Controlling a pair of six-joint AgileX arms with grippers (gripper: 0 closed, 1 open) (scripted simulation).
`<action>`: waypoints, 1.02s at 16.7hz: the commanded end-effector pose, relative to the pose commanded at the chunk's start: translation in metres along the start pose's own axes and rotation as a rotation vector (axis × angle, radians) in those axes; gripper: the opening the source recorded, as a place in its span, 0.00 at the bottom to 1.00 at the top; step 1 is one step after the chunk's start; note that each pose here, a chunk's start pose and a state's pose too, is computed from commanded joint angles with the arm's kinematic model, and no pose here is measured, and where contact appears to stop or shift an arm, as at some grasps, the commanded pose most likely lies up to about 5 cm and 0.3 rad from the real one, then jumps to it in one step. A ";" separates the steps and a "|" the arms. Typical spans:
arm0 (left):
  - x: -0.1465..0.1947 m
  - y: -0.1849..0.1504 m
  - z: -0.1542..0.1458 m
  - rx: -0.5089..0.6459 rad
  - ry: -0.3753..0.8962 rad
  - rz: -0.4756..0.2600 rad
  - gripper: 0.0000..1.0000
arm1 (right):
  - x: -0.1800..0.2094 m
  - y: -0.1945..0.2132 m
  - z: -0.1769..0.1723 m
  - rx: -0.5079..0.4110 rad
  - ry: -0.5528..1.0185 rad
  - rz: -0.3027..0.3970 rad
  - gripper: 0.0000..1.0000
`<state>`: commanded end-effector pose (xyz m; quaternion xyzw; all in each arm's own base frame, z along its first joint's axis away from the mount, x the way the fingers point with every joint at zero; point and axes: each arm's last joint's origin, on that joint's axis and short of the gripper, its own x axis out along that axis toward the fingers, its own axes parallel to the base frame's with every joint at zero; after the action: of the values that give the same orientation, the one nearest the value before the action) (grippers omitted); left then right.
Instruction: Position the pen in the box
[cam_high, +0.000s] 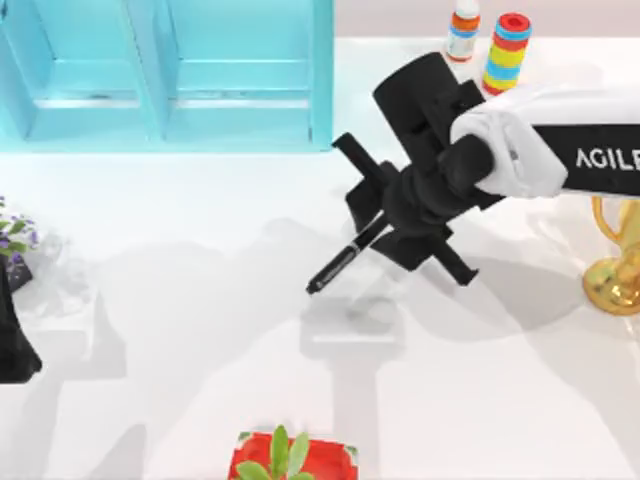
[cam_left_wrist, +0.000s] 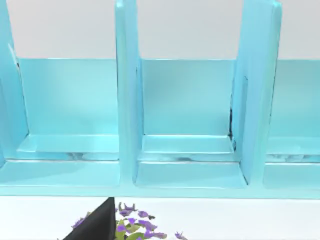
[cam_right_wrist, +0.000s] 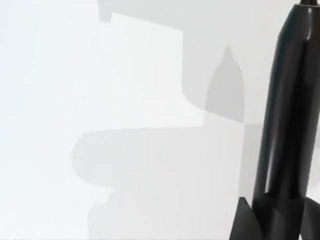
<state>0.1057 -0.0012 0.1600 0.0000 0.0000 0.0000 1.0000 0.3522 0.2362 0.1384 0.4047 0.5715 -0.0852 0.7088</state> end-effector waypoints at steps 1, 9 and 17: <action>0.000 0.000 0.000 0.000 0.000 0.000 1.00 | -0.008 0.003 0.000 0.001 0.003 -0.014 0.00; 0.000 0.000 0.000 0.000 0.000 0.000 1.00 | -0.060 0.026 0.000 0.000 0.003 -0.016 0.00; 0.000 0.000 0.000 0.000 0.000 0.000 1.00 | -0.126 0.030 0.039 0.079 -0.074 0.130 0.00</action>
<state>0.1057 -0.0012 0.1600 0.0000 0.0000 0.0000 1.0000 0.3568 0.1861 0.2645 0.4652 0.5137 -0.0764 0.7168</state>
